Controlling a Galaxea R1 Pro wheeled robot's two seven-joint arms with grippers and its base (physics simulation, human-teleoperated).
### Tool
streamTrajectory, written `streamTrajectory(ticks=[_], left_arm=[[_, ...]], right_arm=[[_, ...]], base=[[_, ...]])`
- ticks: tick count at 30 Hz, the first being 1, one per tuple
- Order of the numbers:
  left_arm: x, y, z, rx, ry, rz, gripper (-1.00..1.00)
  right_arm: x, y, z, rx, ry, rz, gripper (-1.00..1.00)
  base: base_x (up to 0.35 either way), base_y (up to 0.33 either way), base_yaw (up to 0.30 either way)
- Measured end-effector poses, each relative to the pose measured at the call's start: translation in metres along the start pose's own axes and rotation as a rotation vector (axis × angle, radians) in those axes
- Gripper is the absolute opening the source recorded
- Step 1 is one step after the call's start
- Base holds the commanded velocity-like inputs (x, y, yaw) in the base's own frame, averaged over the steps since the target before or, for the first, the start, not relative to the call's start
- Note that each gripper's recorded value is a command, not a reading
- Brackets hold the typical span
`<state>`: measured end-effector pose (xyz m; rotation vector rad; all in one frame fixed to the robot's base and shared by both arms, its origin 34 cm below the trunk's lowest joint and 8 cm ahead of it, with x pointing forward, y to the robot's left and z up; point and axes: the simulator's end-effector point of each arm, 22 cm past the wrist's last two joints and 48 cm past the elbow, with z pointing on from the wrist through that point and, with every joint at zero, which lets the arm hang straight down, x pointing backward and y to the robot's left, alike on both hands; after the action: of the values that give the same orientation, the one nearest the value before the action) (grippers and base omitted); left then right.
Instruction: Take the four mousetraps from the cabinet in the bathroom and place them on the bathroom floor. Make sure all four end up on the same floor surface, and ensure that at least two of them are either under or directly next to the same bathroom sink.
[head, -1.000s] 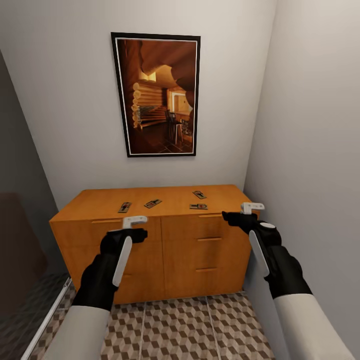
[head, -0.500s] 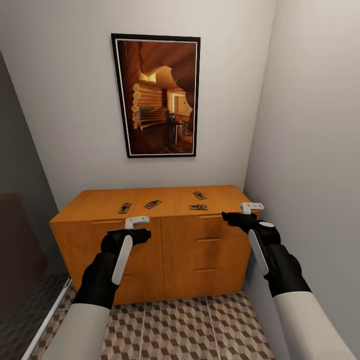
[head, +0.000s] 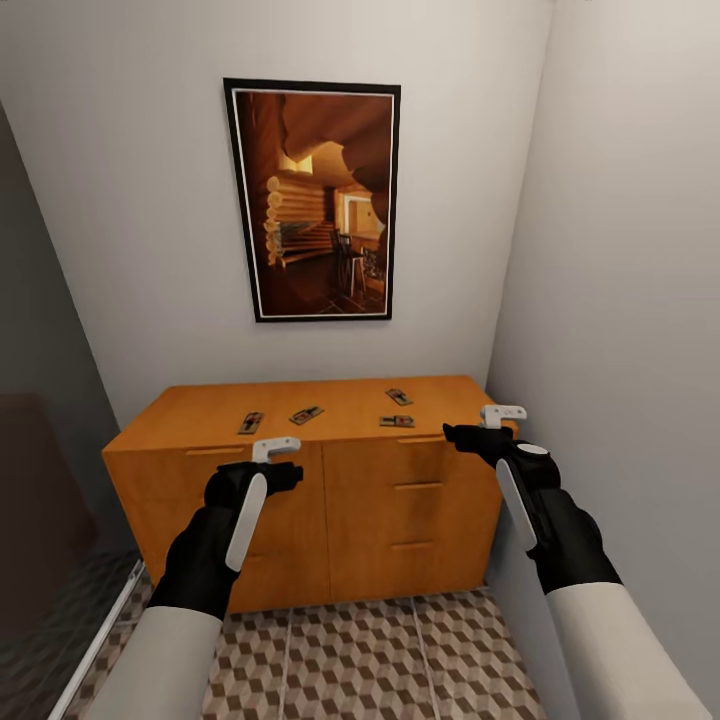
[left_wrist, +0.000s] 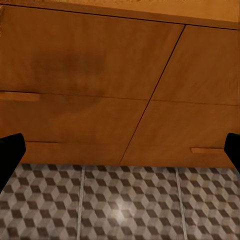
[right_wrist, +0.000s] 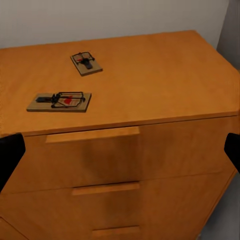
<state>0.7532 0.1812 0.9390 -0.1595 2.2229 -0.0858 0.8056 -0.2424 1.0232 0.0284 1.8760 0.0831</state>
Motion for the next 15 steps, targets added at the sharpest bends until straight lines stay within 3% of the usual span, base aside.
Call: streamTrajectory(ticks=[15], left_arm=[[-0.013, -0.003, -0.006, -0.004, -0.010, -0.008, 1.00]], right_arm=[[-0.022, 0.001, -0.007, 0.003, -0.002, -0.006, 1.00]], base=[[0.000, 0.000, 0.000]])
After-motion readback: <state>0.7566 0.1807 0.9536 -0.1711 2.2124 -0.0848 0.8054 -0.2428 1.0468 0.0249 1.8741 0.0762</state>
